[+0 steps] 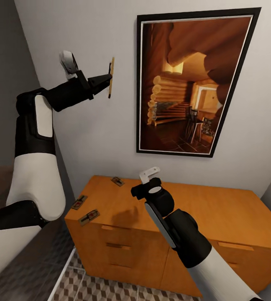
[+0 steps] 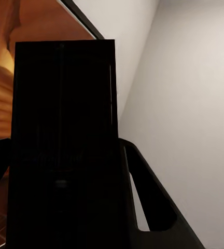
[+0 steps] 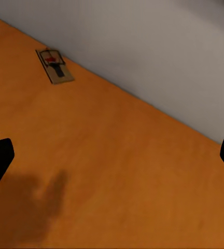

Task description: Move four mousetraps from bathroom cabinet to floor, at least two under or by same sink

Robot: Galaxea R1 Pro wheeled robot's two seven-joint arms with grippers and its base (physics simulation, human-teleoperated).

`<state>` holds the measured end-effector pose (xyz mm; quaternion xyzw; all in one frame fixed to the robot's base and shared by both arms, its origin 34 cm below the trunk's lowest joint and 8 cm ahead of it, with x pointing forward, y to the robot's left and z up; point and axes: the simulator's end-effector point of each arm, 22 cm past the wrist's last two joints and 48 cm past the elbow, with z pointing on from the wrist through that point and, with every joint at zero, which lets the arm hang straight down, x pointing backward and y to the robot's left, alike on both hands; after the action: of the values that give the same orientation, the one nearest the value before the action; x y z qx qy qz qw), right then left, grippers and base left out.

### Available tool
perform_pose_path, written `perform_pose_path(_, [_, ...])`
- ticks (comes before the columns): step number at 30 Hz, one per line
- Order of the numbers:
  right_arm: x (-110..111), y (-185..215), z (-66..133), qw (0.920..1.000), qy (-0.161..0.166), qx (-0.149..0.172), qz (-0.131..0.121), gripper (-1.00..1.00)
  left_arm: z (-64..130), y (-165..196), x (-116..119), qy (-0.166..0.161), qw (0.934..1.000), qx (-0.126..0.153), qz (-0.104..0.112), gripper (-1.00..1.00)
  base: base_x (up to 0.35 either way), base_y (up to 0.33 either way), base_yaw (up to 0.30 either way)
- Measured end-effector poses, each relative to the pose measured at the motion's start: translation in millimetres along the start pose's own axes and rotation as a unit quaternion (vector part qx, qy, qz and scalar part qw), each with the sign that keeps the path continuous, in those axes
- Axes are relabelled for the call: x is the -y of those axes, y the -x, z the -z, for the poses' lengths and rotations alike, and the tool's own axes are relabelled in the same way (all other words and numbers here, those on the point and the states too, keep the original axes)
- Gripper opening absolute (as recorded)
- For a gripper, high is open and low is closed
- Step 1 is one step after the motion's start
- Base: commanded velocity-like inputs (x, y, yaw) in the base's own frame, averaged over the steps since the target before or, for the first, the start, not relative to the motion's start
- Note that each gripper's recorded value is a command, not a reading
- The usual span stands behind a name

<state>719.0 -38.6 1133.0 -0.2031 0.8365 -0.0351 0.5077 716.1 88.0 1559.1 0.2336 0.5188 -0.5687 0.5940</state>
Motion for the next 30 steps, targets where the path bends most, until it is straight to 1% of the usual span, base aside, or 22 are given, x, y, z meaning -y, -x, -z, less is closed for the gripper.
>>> perform_pose_path(4, [-15,16,5.0,0.9997,0.018,0.011,-0.011,1.00,0.2,-1,-1,0.001,1.0000,-0.001,0.000,-1.00,0.006,0.000,0.000])
perform_pose_path(6, [-21,28,4.8,0.9990,0.036,0.013,-0.022,1.00,0.2,-1,-2,0.002,1.0000,-0.001,0.000,-1.00,0.001,0.000,0.000])
perform_pose_path(8, [-25,30,1.4,0.9982,0.051,0.007,-0.031,1.00,0.2,-2,-2,0.002,1.0000,-0.001,0.001,-1.00,0.000,0.000,0.000])
perform_pose_path(11, [-36,21,-11.2,0.9952,0.082,-0.023,-0.048,1.00,0.1,-3,-3,0.002,1.0000,-0.002,0.002,-1.00,0.000,0.000,0.000])
perform_pose_path(14, [-45,19,-23.1,0.9890,0.118,-0.054,-0.072,1.00,0.6,-5,-4,0.004,1.0000,-0.003,0.003,-1.00,0.000,0.000,0.000])
perform_pose_path(15, [-47,22,-26.9,0.9863,0.129,-0.063,-0.080,1.00,0.9,-6,-5,0.005,1.0000,-0.003,0.003,-1.00,0.000,0.000,0.000])
perform_pose_path(17, [-45,30,-31.9,0.9835,0.139,-0.073,-0.090,1.00,1.1,-7,-6,0.005,1.0000,-0.004,0.004,-1.00,0.063,-0.003,0.000])
perform_pose_path(18, [-38,39,-37.5,0.9827,0.139,-0.080,-0.093,1.00,1.0,-8,-7,0.006,1.0000,-0.005,0.006,-1.00,0.229,-0.044,0.000])
perform_pose_path(19, [-23,49,-46.2,0.9833,0.127,-0.090,-0.093,1.00,0.6,-10,-9,0.007,0.9999,-0.007,0.011,-1.00,0.247,-0.051,0.000])
perform_pose_path(20, [-19,53,-48.1,0.9834,0.125,-0.092,-0.094,1.00,0.4,-11,-10,0.007,0.9999,-0.007,0.013,-1.00,0.273,-0.055,0.000])
perform_pose_path(22, [-4,60,-55.9,0.9839,0.111,-0.104,-0.094,1.00,-0.8,-16,-16,0.009,0.9996,-0.011,0.023,-1.00,0.293,-0.035,0.000])
perform_pose_path(25, [7,60,-62.1,0.9828,0.102,-0.119,-0.098,1.00,-1.9,-22,-21,0.011,0.9993,-0.015,0.033,-1.00,0.308,-0.014,0.000])
perform_pose_path(27, [10,60,-64.2,0.9822,0.099,-0.125,-0.099,1.00,-2.3,-23,-23,0.011,0.9991,-0.016,0.037,-1.00,0.286,-0.004,0.000])
perform_pose_path(30, [15,65,-65.1,0.9827,0.095,-0.124,-0.099,1.00,-5.2,-27,-22,0.010,0.9990,-0.022,0.037,-1.00,0.090,-0.001,0.000])
